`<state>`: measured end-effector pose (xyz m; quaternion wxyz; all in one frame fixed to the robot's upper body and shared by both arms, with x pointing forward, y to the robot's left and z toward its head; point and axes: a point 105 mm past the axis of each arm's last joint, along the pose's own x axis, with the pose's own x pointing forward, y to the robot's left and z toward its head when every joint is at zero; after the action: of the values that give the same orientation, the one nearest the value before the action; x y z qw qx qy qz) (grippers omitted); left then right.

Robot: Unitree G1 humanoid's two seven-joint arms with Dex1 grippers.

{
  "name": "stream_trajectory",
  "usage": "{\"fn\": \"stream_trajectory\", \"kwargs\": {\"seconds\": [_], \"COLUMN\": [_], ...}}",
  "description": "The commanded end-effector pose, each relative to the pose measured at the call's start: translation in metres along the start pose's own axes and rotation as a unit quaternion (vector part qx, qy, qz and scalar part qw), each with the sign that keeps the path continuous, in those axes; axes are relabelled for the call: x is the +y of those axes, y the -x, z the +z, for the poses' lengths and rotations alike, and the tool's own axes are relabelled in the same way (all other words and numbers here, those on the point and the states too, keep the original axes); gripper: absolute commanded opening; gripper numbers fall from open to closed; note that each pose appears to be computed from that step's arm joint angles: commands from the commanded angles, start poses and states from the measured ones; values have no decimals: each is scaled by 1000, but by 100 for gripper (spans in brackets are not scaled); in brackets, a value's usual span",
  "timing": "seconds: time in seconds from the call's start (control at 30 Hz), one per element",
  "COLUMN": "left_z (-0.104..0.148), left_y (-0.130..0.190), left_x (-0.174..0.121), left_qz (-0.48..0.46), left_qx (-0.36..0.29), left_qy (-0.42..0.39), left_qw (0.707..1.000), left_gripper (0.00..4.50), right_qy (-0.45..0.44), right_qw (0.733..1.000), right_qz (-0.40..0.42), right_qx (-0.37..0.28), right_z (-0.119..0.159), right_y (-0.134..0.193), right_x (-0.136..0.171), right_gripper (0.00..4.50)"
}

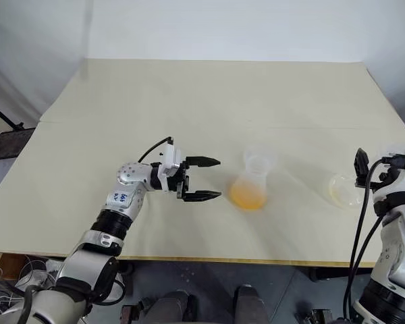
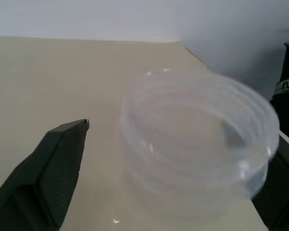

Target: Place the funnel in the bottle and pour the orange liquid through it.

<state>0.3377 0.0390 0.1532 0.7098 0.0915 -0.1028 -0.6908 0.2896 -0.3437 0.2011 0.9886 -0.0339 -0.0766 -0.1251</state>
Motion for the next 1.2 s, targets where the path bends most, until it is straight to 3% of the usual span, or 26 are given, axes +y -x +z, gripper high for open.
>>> {"fn": "stream_trajectory", "kwargs": {"seconds": [0.03,0.43,0.73,0.83,1.07,1.2], "left_z": [9,11,13,17,33,28], "left_y": [2,4,10,17,45,71], "left_x": [1,6,15,24,30,24], "left_qz": [1,20,58,90,102,87], "left_qx": [-6,-7,-3,-9,-23,-7], "left_qy": [-16,15,26,34,44,51], "left_qw": [1000,1000,998,995,994,995], "left_gripper": [450,450,450,450,450,450], "right_qy": [14,30,37,44,43,88], "right_qw": [1000,997,987,973,915,895], "right_qz": [4,17,93,170,394,438], "right_qx": [-27,-67,-128,-149,-80,19], "right_z": [18,56,97,112,94,51], "right_y": [4,21,29,44,103,126], "right_x": [-1,3,29,49,96,92], "right_gripper": [448,448,448,448,448,448]}}
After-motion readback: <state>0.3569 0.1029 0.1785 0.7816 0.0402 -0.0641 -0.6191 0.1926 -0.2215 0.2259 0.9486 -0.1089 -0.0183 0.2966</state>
